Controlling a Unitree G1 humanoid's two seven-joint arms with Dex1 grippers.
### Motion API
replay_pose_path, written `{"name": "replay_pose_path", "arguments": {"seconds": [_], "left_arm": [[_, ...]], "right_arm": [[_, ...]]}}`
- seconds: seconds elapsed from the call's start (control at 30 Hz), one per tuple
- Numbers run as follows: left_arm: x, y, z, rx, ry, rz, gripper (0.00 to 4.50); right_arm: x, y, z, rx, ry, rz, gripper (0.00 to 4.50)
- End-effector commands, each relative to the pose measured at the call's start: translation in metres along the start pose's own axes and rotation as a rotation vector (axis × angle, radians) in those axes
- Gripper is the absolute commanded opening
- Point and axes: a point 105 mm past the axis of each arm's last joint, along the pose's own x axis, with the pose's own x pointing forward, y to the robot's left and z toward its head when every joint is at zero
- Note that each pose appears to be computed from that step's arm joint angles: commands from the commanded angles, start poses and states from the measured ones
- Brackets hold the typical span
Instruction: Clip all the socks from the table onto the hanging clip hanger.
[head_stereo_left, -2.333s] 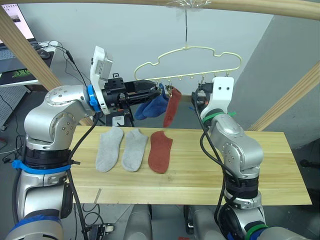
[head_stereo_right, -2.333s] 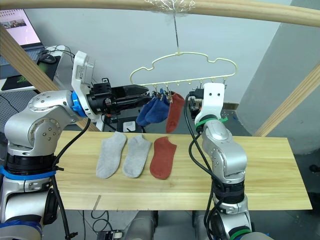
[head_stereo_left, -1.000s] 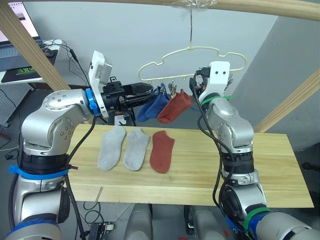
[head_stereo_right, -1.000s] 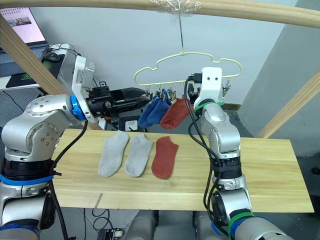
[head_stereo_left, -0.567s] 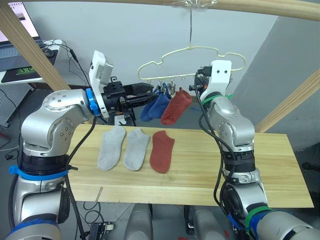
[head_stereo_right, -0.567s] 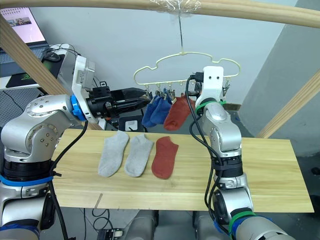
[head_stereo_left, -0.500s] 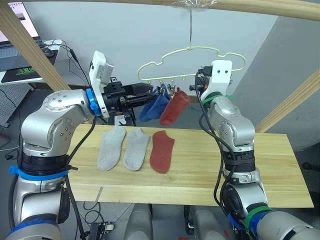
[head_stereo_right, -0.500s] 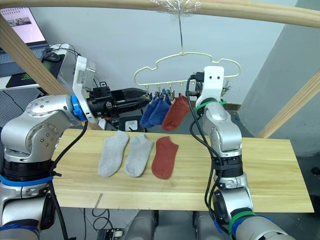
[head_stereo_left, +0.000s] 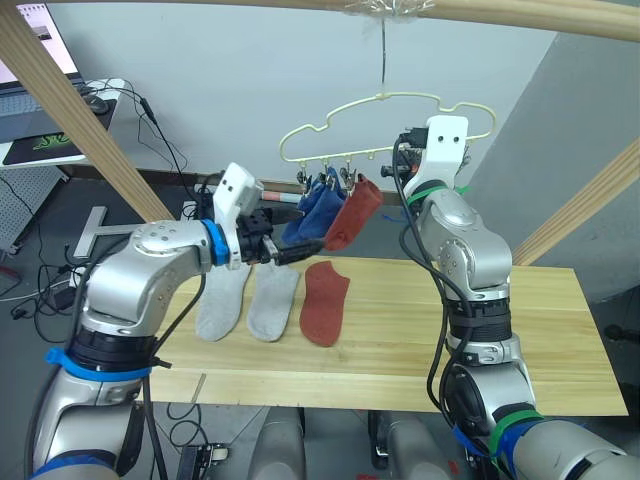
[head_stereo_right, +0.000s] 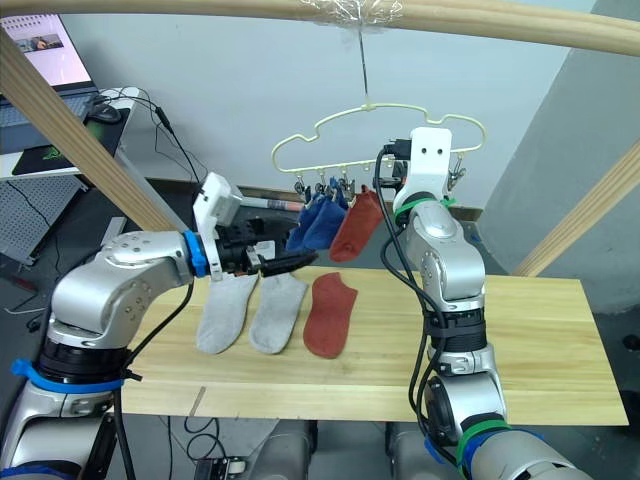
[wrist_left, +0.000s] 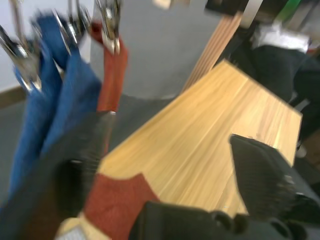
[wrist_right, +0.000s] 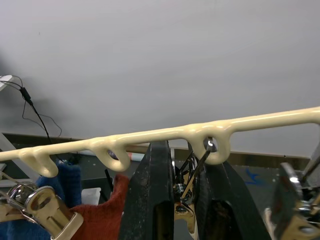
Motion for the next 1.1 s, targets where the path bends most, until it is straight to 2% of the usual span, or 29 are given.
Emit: {"name": "replay_pose_path", "arguments": {"seconds": [0.03, 0.13, 0.27, 0.43, 0.73, 1.0, 1.1], "left_arm": [[0.006, 0.003, -0.012, 0.025, 0.023, 0.035, 4.47], [0.016, -0.008, -0.04, -0.002, 0.097, -0.026, 4.47], [0.033, -0.009, -0.07, -0.024, 0.165, -0.019, 4.47], [0.056, -0.003, -0.102, 0.039, 0.265, -0.003, 4.47], [0.084, 0.014, -0.111, 0.04, 0.278, 0.053, 4.47], [0.094, 0.005, -0.138, 0.075, 0.405, 0.012, 4.47], [0.096, 0.001, -0.141, 0.098, 0.418, -0.02, 4.47]], "right_arm": [[-0.001, 0.005, 0.02, 0.018, -0.063, 0.015, 0.14], [-0.001, 0.006, 0.023, 0.02, -0.069, 0.02, 0.14], [-0.001, 0.007, 0.026, 0.023, -0.074, 0.023, 0.14], [-0.001, 0.008, 0.028, 0.025, -0.077, 0.023, 0.14], [-0.003, 0.007, 0.03, 0.024, -0.083, 0.02, 0.14], [-0.004, 0.006, 0.031, 0.023, -0.083, 0.016, 0.14], [-0.004, 0.006, 0.031, 0.023, -0.082, 0.014, 0.14]]}}
